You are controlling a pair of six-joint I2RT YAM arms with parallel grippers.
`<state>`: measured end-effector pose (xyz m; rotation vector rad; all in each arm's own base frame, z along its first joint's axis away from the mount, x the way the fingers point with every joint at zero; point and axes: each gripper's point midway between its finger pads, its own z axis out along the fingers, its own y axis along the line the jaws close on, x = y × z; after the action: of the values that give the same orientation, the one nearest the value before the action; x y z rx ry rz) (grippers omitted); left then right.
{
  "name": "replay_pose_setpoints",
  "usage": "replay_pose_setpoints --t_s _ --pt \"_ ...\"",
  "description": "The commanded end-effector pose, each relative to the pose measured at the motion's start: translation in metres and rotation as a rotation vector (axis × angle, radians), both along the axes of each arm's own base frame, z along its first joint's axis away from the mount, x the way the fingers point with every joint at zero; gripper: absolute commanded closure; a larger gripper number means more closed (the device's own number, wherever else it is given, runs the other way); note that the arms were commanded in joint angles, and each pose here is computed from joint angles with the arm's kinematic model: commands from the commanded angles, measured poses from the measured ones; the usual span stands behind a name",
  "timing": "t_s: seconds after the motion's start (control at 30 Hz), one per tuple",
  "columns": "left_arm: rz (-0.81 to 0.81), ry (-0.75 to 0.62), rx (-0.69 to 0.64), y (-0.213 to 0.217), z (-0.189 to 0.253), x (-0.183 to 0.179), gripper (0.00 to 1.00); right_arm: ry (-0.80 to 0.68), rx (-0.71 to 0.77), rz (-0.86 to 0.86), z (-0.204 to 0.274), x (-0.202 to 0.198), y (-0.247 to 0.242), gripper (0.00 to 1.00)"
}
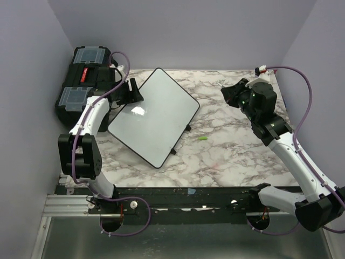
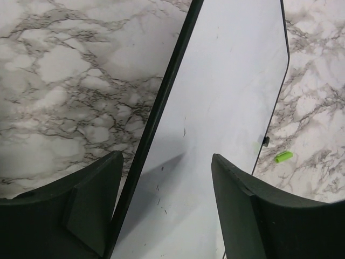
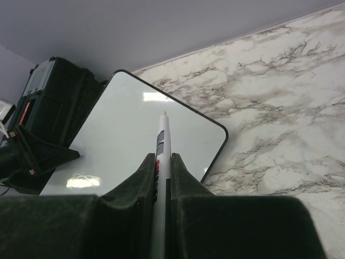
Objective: Write a sentence on the whiteboard
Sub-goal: Move the whiteboard to the center of the board.
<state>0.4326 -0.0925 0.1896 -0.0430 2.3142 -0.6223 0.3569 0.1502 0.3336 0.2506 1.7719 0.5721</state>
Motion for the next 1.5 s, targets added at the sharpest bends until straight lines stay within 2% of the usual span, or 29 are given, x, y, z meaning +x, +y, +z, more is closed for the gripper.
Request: replay_pose_setpoints --t_s 0.0,0.37,0.73,1.2,1.27,1.47 --pt "-0.096 -0.009 -0.056 -0.038 0.004 -0.009 0.32 -0.02 -0.007 0.02 0.002 -0.002 0.003 0.99" --pt "-0.298 -0.07 -0.032 -0.096 0.012 -0.006 0.32 -0.024 -0.018 0.013 0.002 -0.004 0.0 0.99" --pt "-0.523 -0.139 0.054 -0.146 0.023 0.01 0.32 -0.033 -0.044 0.0 0.004 -0.008 -0.007 0.99" --pt "-0.724 -0.223 0.033 -0.21 0.042 0.013 0.31 -0.04 -0.074 -0.015 0.005 -0.012 -0.013 0.99" --pt "-0.737 -0.233 0.034 -0.214 0.044 0.014 0.28 -0.039 -0.076 -0.017 0.005 -0.013 -0.014 0.99" --pt "-0.728 -0.267 0.044 -0.215 0.052 0.022 0.08 -0.046 -0.076 -0.022 0.009 -0.016 -0.017 0.99"
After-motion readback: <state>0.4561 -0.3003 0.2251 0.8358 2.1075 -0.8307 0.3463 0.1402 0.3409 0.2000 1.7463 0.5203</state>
